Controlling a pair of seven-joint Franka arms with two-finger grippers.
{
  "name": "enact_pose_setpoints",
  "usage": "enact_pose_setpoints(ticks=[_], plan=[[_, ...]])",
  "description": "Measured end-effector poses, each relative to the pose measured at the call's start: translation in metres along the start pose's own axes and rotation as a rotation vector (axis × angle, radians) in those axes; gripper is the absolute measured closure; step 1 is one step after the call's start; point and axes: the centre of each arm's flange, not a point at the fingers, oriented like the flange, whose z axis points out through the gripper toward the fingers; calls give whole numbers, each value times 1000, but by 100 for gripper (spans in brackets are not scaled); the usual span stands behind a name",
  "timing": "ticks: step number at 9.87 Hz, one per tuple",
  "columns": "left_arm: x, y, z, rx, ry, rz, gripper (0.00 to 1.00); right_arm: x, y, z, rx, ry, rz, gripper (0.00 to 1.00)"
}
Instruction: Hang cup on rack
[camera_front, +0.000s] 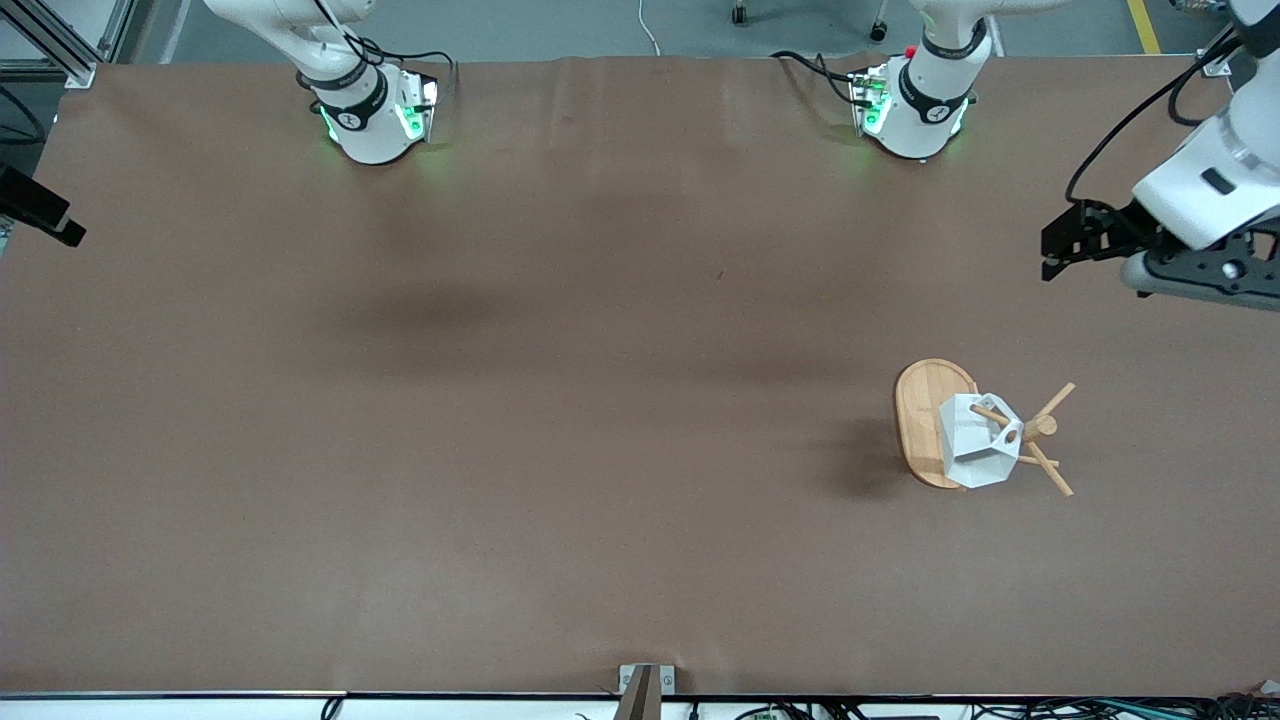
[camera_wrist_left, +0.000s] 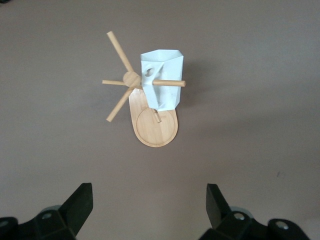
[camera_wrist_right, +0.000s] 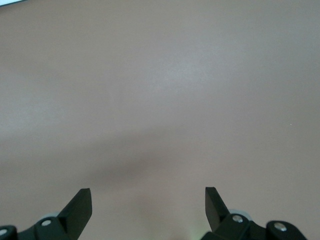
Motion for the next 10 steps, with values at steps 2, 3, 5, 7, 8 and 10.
enact_pose_setpoints(ticks=[2, 3, 5, 7, 8, 10], plan=[[-5, -4, -7, -46, 9, -28, 0, 0, 1, 0, 0, -1, 2, 0], [-6, -2, -8, -56, 9, -35, 0, 0, 2, 0, 0, -1, 4, 0], [-15, 1, -14, -53, 17, -36, 0, 0, 3, 0, 0, -1, 5, 0], [-30, 1, -23, -12, 23, -35, 0, 0, 3, 0, 0, -1, 6, 0], [-36, 1, -28, 2, 30, -35, 0, 0, 3, 0, 0, -1, 6, 0], [-38, 0, -29, 10, 31, -37, 0, 0, 3, 0, 0, -1, 6, 0]])
